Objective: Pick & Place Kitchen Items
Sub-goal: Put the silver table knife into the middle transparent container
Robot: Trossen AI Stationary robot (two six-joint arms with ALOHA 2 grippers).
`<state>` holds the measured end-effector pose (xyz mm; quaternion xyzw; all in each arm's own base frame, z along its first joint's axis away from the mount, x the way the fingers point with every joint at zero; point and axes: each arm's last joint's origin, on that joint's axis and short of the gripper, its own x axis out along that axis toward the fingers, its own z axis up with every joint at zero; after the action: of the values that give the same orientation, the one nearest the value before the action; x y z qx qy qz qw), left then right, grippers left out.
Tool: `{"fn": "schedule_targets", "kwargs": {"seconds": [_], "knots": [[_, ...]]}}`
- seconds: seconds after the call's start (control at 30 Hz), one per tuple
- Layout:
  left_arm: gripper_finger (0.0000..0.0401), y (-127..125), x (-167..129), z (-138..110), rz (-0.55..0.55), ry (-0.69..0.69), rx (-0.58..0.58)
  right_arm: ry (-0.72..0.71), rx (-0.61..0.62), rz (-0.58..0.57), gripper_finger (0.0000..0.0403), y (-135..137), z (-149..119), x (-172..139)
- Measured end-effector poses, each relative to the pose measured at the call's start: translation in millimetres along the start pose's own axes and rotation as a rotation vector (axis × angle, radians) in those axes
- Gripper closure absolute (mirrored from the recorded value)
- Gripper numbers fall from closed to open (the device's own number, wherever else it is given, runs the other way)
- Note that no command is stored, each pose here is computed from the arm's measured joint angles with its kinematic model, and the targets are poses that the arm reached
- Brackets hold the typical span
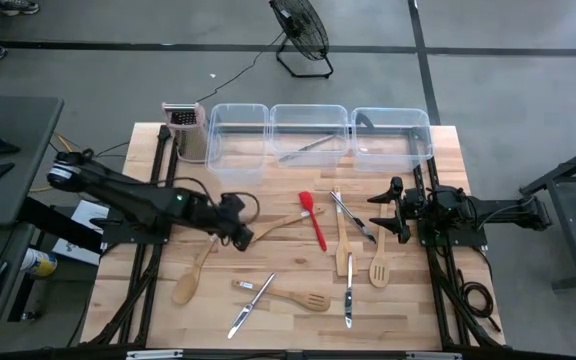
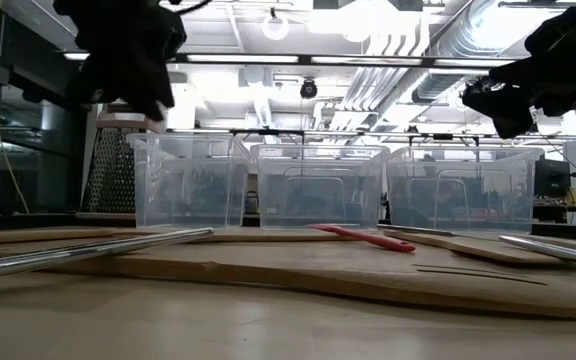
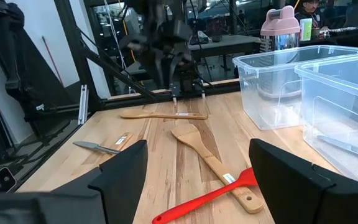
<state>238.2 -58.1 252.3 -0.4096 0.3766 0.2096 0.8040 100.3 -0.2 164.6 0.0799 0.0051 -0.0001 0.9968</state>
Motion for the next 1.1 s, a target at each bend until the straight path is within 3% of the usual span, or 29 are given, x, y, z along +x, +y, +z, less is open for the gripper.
{"fn": "schedule_targets", "kwargs": {"seconds": [0.27, 0.6, 0.93, 1.1], "knots": [[0.0298, -20, 21, -12, 0.059, 0.106, -0.137, 0.000, 0.000, 0.000, 0.0128, 0, 0, 0], [0.0291, -66, 61, -17, 0.054, 0.204, -0.100, 0.001, 0.000, 0.000, 0.0128, 0, 0, 0], [0.0191, -91, 93, -43, 0.104, 0.268, -0.126, 0.003, 0.000, 0.000, 0.0128, 0, 0, 0], [0.0177, -94, 110, -51, 0.151, 0.284, -0.155, 0.007, 0.000, -0.001, 0.0128, 0, -1, 0]]}}
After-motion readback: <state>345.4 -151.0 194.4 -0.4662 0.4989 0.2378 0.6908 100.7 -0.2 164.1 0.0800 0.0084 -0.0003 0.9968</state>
